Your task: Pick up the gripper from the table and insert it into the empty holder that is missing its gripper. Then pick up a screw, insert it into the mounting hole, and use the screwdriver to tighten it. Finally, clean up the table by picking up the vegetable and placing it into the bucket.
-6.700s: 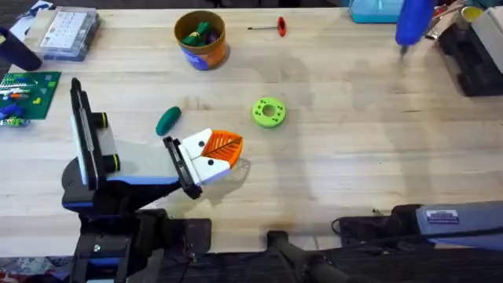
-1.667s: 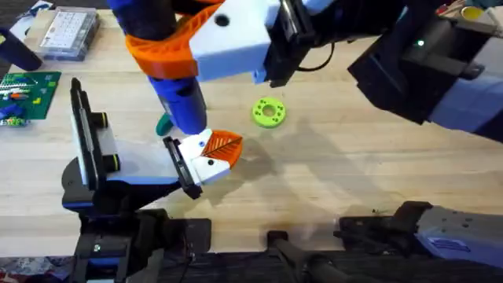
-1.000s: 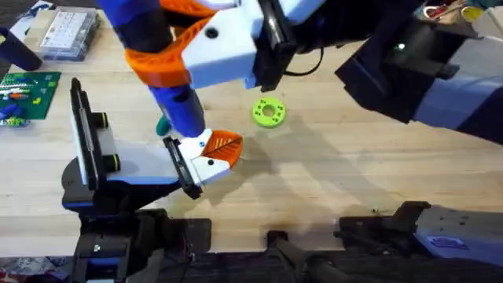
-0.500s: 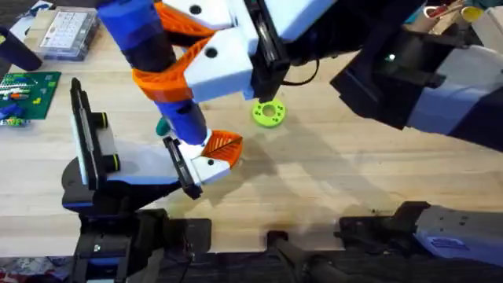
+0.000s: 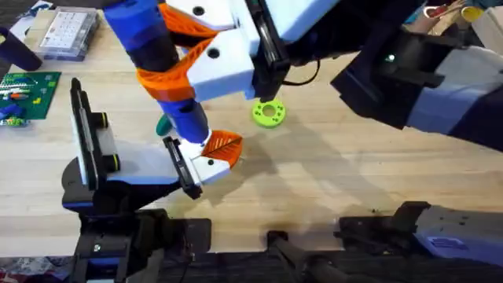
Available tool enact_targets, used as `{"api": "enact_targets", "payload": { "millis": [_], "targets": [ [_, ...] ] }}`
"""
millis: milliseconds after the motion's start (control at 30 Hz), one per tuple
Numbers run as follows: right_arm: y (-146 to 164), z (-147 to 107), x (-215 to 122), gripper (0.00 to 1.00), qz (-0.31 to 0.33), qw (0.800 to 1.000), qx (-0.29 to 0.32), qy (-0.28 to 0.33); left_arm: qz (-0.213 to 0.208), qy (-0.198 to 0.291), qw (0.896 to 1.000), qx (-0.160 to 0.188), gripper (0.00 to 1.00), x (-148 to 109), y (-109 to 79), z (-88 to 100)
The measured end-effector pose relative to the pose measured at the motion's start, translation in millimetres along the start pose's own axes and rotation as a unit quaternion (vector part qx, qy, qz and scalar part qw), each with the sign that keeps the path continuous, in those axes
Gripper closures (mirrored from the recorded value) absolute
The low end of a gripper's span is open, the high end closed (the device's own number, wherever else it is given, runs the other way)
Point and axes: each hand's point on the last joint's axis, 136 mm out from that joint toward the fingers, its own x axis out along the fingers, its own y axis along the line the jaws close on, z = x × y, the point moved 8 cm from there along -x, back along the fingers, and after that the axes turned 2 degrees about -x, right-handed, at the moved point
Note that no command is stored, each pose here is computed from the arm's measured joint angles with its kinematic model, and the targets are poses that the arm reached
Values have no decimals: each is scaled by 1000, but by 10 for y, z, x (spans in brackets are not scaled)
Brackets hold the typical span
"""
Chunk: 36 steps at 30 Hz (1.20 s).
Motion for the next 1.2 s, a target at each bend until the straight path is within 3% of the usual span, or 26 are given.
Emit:
{"api": "enact_targets", "payload": {
  "millis": [1200],
  "targets": [
    [-53,-146,26,948,-2,1000,17,10,0,0,1000,-2,987,0,0,-1]
  ]
}}
